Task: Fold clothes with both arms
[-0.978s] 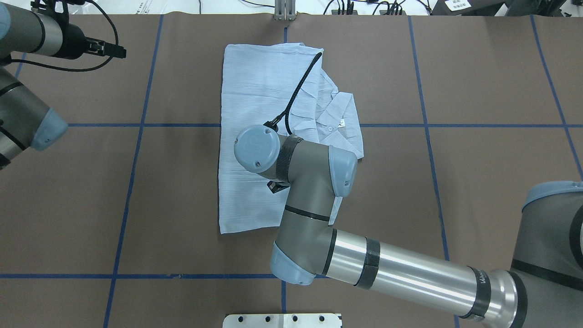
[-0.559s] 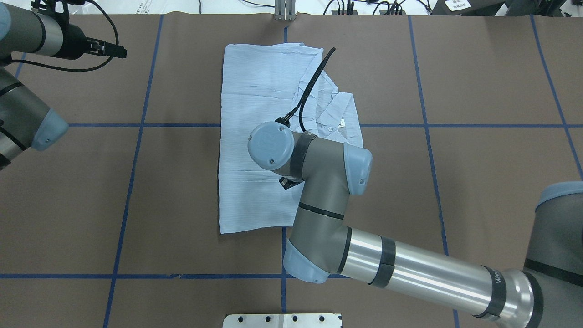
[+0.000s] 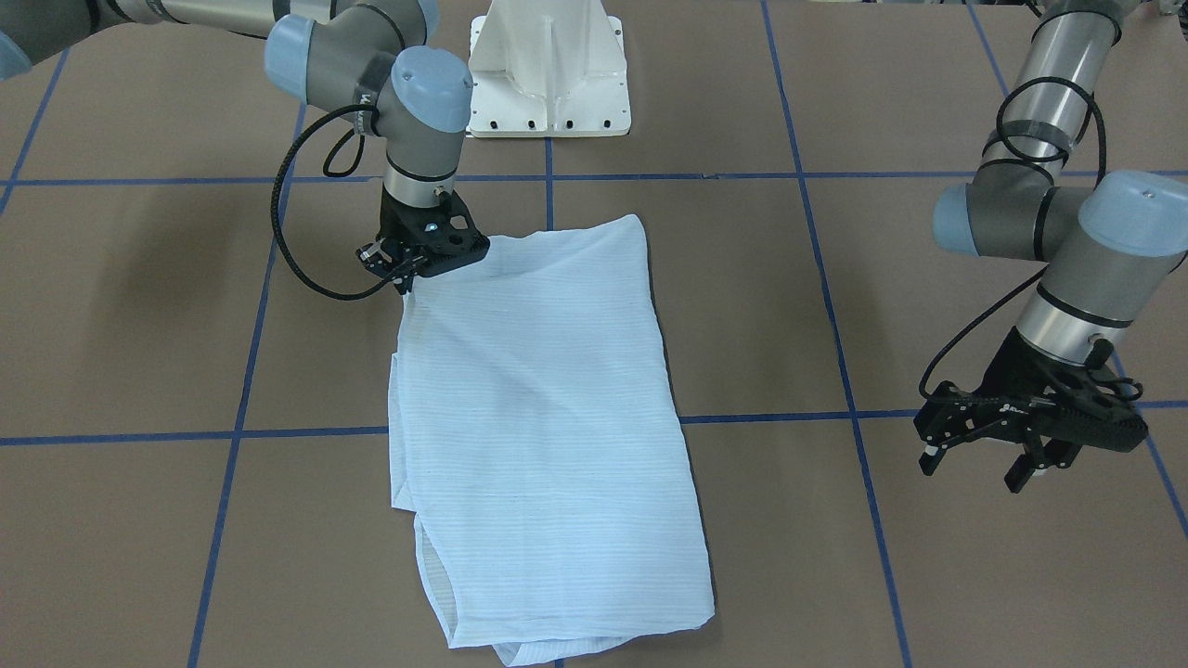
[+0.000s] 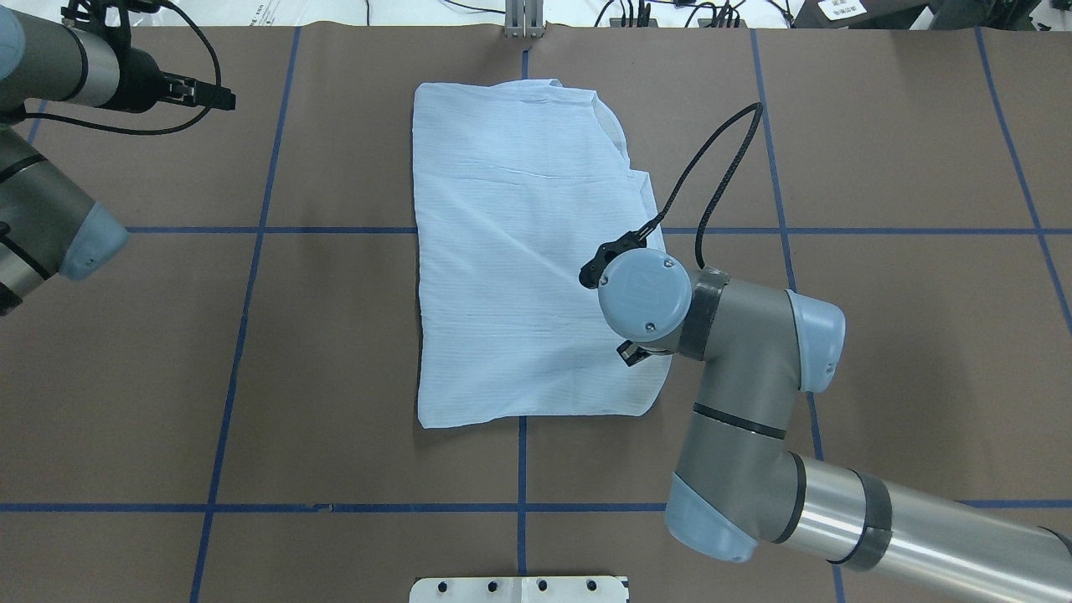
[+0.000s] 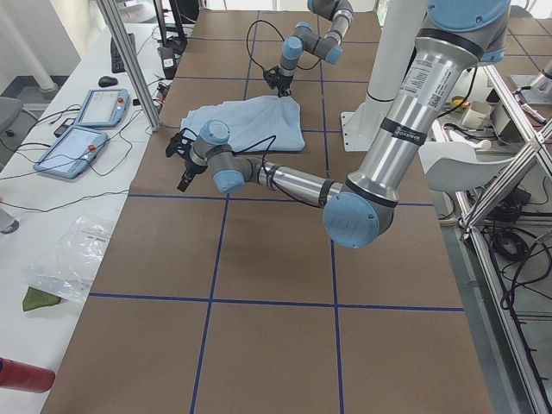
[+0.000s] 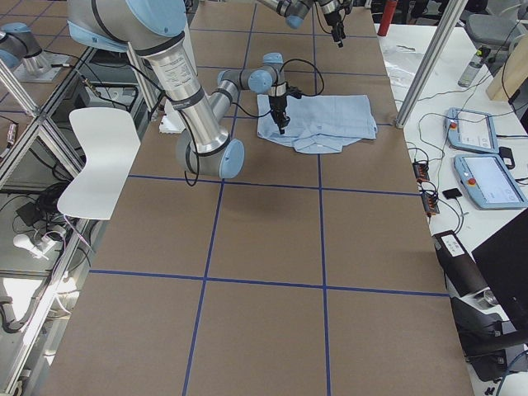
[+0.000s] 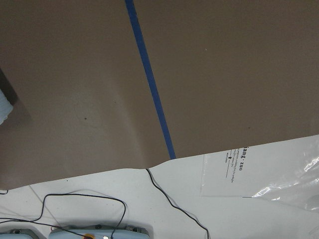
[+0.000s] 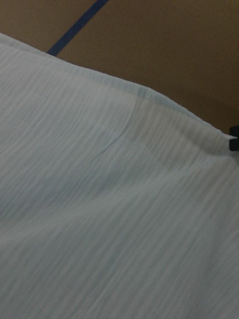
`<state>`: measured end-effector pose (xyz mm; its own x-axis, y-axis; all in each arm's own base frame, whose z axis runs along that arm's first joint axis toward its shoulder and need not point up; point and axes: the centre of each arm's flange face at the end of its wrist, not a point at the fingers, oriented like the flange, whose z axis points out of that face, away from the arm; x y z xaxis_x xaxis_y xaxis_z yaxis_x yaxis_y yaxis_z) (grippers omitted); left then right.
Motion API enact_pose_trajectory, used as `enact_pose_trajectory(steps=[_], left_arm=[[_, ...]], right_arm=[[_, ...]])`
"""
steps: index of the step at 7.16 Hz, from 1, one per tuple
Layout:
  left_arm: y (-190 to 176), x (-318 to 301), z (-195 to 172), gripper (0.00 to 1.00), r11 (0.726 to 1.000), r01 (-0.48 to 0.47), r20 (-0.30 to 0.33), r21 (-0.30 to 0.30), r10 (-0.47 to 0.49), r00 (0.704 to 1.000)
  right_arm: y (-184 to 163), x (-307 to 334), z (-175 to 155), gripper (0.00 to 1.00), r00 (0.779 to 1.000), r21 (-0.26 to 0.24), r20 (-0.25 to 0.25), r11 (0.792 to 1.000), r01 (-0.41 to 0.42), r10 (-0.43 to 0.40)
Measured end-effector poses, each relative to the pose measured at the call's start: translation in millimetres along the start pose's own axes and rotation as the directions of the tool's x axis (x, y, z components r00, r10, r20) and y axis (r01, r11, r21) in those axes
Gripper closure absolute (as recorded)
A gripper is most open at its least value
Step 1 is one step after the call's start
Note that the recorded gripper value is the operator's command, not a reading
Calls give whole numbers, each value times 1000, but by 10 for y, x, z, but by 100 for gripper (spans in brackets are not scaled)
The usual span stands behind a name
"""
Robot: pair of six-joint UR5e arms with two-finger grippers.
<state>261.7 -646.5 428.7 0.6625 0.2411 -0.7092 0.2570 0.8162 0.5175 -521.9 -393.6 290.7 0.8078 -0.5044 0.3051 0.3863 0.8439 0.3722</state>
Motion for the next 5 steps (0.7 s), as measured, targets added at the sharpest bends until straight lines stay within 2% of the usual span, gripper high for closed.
enact_pose_trajectory(steps=[1, 3, 4, 5], left_arm=[[4, 4, 3, 0, 1000, 0, -1, -1, 0, 1000], [0, 33, -13, 0, 1000, -2, -6, -2, 2, 1000], [26, 129, -59, 0, 1000, -8, -27, -12, 7, 1000], [180, 333, -136, 0, 999, -9, -70, -36, 7, 997]], right_arm=[[-4, 34, -13, 0, 1000, 10, 4, 1000, -23, 23], [-148, 98, -164, 0, 991, 85, 66, 989, -120, 115], [-226, 117, -276, 0, 978, 126, 124, 974, -186, 171], [-269, 115, -385, 0, 948, 150, 205, 950, -275, 242]])
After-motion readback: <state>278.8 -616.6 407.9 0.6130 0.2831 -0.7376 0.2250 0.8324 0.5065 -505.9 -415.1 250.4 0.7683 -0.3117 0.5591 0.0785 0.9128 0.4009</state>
